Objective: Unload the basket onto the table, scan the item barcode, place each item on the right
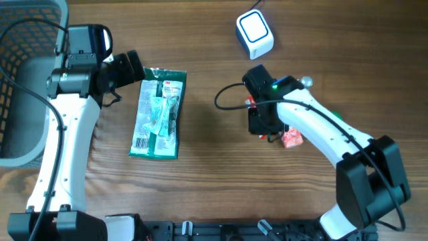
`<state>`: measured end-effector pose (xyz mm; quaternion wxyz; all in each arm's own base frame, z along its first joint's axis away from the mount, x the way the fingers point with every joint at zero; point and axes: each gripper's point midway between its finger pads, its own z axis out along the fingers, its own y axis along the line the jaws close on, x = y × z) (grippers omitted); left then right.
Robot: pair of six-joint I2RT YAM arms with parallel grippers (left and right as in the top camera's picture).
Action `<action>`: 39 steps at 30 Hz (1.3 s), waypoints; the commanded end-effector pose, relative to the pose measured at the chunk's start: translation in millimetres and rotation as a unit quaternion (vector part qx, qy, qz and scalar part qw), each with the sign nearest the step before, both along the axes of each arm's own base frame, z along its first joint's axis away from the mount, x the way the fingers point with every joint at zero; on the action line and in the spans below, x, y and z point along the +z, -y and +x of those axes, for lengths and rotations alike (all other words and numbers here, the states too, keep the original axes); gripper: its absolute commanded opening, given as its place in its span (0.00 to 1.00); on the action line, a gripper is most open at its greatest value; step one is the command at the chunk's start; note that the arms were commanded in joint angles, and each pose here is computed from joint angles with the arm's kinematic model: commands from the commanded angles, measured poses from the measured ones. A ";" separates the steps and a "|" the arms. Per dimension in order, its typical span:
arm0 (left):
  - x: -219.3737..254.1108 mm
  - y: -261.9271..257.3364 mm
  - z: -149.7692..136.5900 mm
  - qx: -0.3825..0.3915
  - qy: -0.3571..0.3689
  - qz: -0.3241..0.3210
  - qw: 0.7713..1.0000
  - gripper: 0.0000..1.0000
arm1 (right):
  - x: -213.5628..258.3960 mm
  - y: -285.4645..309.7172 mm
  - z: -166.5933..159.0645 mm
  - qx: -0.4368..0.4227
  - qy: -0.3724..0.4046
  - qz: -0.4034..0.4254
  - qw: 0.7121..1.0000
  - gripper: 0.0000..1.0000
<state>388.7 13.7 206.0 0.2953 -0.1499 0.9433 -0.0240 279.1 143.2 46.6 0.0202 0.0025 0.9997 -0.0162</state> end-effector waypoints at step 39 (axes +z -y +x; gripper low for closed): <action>8.6 -0.8 2.2 0.004 0.012 -0.004 1.000 1.00 | -6.6 26.4 14.7 -0.075 0.051 -0.073 0.993 0.71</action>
